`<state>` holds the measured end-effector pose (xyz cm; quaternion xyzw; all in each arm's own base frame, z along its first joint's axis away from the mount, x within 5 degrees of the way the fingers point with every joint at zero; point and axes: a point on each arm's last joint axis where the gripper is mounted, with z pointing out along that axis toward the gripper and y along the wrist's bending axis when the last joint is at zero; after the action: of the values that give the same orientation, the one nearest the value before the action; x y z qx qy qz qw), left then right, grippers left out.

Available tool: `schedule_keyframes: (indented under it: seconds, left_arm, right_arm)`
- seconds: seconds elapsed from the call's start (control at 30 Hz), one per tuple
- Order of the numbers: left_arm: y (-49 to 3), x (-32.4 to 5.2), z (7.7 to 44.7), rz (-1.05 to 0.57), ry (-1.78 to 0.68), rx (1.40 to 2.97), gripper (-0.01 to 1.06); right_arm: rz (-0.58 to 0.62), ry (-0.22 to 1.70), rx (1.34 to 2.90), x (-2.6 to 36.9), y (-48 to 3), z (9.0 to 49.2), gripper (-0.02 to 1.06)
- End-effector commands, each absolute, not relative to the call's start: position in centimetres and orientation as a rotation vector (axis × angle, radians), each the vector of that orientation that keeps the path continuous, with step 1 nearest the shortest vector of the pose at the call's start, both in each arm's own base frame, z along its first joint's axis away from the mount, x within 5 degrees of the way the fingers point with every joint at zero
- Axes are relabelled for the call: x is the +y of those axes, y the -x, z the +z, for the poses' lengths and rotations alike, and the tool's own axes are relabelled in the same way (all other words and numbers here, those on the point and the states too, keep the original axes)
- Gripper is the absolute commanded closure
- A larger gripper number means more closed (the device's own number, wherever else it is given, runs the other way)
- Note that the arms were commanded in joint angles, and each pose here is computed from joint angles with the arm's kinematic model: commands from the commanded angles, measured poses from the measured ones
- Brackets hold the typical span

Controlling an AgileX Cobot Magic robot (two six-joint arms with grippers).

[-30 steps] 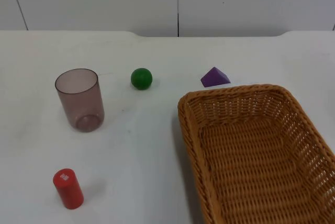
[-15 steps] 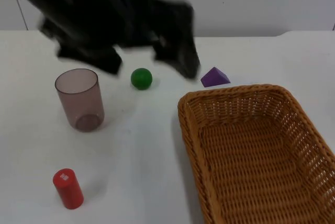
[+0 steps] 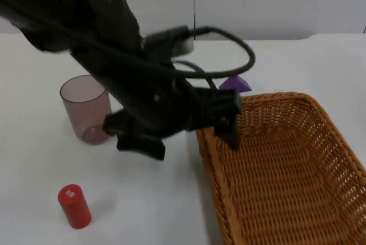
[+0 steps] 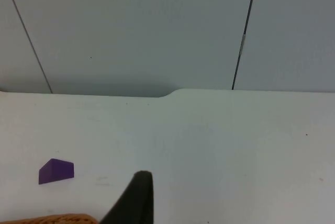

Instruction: Pick up the basket with the left hand and place the triangular block into the basket with the right hand.

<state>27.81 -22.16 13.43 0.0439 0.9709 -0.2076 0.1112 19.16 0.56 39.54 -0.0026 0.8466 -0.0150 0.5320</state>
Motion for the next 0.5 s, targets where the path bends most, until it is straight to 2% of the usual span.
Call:
schedule_keyframes:
  seconds: [0.0,0.27,0.47]
  left_arm:
    - [-27.8,-22.7,12.7,-0.620,-0.050,2.862,0.00]
    - [-25.8,-26.0,10.6,-0.625,0.059,2.858,0.00]
    - [-25.4,-26.6,8.8,-0.603,0.112,2.893,0.01]
  right_arm:
    - [-0.050,0.021,2.004,0.5,-19.2,39.9,0.00]
    - [-0.058,0.033,2.008,0.5,-19.2,39.9,0.00]
    - [-0.066,0.045,2.008,0.5,-19.1,39.9,0.00]
